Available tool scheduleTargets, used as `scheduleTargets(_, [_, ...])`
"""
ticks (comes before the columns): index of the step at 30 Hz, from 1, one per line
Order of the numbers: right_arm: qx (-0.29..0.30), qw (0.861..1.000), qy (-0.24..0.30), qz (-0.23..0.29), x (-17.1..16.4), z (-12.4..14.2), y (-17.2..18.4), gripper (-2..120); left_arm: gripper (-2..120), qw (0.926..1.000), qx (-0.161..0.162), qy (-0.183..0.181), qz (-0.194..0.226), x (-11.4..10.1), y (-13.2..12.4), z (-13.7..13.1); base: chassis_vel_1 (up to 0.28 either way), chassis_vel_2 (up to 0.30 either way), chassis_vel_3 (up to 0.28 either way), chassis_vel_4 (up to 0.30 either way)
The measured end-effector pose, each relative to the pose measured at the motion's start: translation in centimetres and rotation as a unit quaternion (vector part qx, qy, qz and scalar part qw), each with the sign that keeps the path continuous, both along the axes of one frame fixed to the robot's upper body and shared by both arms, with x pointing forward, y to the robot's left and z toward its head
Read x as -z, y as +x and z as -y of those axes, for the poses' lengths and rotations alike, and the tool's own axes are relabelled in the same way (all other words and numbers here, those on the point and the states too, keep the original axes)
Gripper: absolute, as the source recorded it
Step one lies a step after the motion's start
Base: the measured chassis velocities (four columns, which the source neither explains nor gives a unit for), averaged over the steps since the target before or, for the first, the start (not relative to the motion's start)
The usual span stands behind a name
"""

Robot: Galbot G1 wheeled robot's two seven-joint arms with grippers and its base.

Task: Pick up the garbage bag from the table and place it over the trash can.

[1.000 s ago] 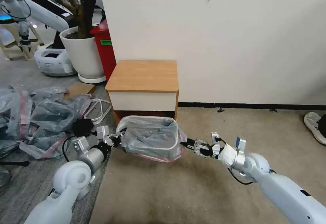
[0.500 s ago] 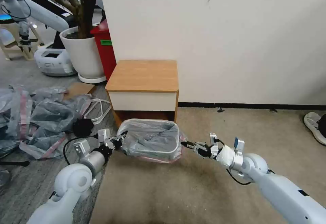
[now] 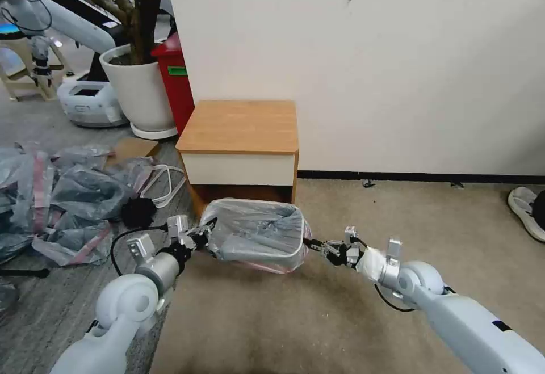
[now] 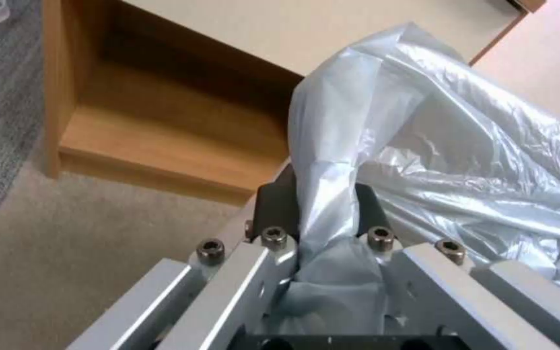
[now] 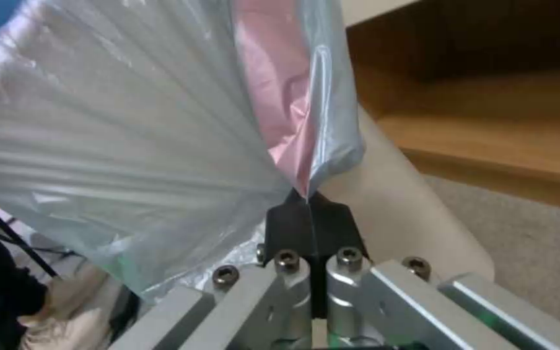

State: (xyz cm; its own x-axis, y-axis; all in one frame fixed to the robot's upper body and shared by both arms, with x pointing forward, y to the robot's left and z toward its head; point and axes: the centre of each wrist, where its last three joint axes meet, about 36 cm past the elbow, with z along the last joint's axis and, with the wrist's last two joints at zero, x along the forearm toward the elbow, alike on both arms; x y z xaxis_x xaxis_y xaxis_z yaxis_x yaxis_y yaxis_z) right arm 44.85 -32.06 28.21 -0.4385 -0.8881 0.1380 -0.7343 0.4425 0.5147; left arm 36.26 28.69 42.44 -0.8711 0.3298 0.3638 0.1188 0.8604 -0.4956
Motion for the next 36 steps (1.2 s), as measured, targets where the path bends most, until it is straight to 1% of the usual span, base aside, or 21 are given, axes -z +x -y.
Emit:
scheduleTargets(5, [0.001, 1.0, -0.014, 0.0, 0.7, -0.7, -0.4, 0, 6, 0.9999, -0.004, -0.009, 0.006, 0.1, 0.0, 0.3, 0.0, 0.0, 0.0, 0.0])
scheduleTargets(12, [0.007, 1.0, -0.03, 0.002, 2.0, -2.3, -0.8, 0, 7, 0.9993, -0.011, -0.036, 0.005, 0.0, 0.0, 0.9, 0.0, 0.0, 0.0, 0.0])
scheduleTargets(15, [0.007, 0.999, -0.034, 0.002, 2.2, -2.5, -0.8, 0, 8, 0.9992, -0.011, -0.039, 0.004, 0.0, 0.0, 1.0, 0.0, 0.0, 0.0, 0.0])
scheduleTargets(17, [0.004, 0.999, -0.048, 0.007, 2.2, -2.7, -0.7, 0, 8, 0.9993, -0.009, -0.035, 0.0, 0.0, 0.0, 0.9, 0.0, 0.0, 0.0, 0.0])
scheduleTargets(19, [0.0, 0.998, -0.062, 0.012, 2.1, -2.5, -0.6, 0, 8, 0.9997, -0.007, -0.024, -0.005, 0.1, 0.0, 0.7, 0.0, 0.0, 0.0, 0.0])
scheduleTargets(21, [-0.001, 0.998, -0.067, 0.014, 2.0, -2.2, -0.5, 0, 8, 0.9998, -0.006, -0.018, -0.006, 0.1, 0.0, 0.6, 0.0, 0.0, 0.0, 0.0])
scheduleTargets(24, [0.0, 0.997, -0.076, 0.016, 1.7, -1.4, -0.4, 0, 7, 0.9999, -0.006, 0.008, -0.01, 0.8, 0.1, 0.4, 0.0, 0.0, 0.0, 0.0])
scheduleTargets(25, [0.0, 0.997, -0.076, 0.016, 1.7, -1.4, -0.4, 0, 7, 0.9999, -0.006, 0.008, -0.01, 0.8, 0.1, 0.4, 0.0, 0.0, 0.0, 0.0])
scheduleTargets(28, [0.002, 0.997, -0.081, 0.017, 1.6, -0.8, -0.5, 0, 7, 0.9996, -0.007, 0.023, -0.013, 1.4, 0.1, 0.2, 0.0, 0.0, 0.0, 0.0])
scheduleTargets(36, [0.003, 0.996, -0.087, 0.015, 1.8, -0.4, -1.1, 0, 7, 0.9998, -0.005, 0.009, -0.016, 1.8, -0.1, 0.0, 0.0, 0.0, 0.0, 0.0])
